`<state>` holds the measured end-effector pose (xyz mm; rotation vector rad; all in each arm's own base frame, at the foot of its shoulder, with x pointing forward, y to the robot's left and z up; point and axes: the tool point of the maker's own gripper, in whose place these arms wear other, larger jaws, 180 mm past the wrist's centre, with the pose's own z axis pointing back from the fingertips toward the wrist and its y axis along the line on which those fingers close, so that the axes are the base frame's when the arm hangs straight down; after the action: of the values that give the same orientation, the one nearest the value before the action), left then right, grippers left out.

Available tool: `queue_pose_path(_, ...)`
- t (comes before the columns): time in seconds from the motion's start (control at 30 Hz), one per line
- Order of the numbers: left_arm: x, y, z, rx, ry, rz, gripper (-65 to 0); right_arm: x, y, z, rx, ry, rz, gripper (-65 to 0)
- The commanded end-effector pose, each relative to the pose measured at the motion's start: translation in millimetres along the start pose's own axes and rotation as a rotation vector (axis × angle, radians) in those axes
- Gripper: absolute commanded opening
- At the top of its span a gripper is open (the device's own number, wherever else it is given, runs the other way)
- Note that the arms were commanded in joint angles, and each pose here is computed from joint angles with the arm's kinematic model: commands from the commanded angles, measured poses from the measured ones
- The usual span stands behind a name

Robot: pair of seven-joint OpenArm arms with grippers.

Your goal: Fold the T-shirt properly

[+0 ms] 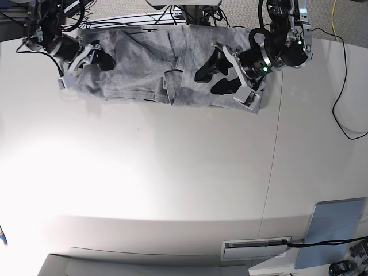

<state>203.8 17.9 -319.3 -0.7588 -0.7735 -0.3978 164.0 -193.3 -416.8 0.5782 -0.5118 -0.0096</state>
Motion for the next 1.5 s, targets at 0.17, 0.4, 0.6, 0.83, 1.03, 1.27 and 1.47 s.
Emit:
queue_pose_path(0.17, 7, -1, 2, 0.004, -0.022, -0.024, -30.7, -11, -10, -2, -0.058, 0.079, 0.019, -50.1)
queue_pose_path(0.4, 4, 2, 3, 0.02, -0.009, -0.031, -30.7, 2, -15, -4, -0.082, 0.062, 0.091, -65.0)
queue_pose_path(0.6, -4, 11, 8, 0.052, 0.033, -0.055, -30.7, 36, -46, 14, -0.217, -0.014, 0.153, -65.0)
queue_pose_path(0.83, -15, 26, 10, 0.1, 0.075, -0.068, -30.7, 91, -87, 73, -0.379, -0.12, 0.186, -65.0)
queue_pose_path(1.03, -30, 35, 0, 0.076, 0.048, 0.001, -30.7, 109, -33, 85, -0.308, -0.101, 0.302, -65.0)
queue_pose_path(1.27, -54, 19, -25, -0.028, 0.07, 0.06, -30.7, 97, 66, 39, -0.144, -0.128, 0.416, -65.0)
queue_pose_path(1.47, -70, 13, -43, -0.049, 0.125, 0.067, -30.7, 74, 133, -16, -0.028, -0.102, 0.428, -65.0)
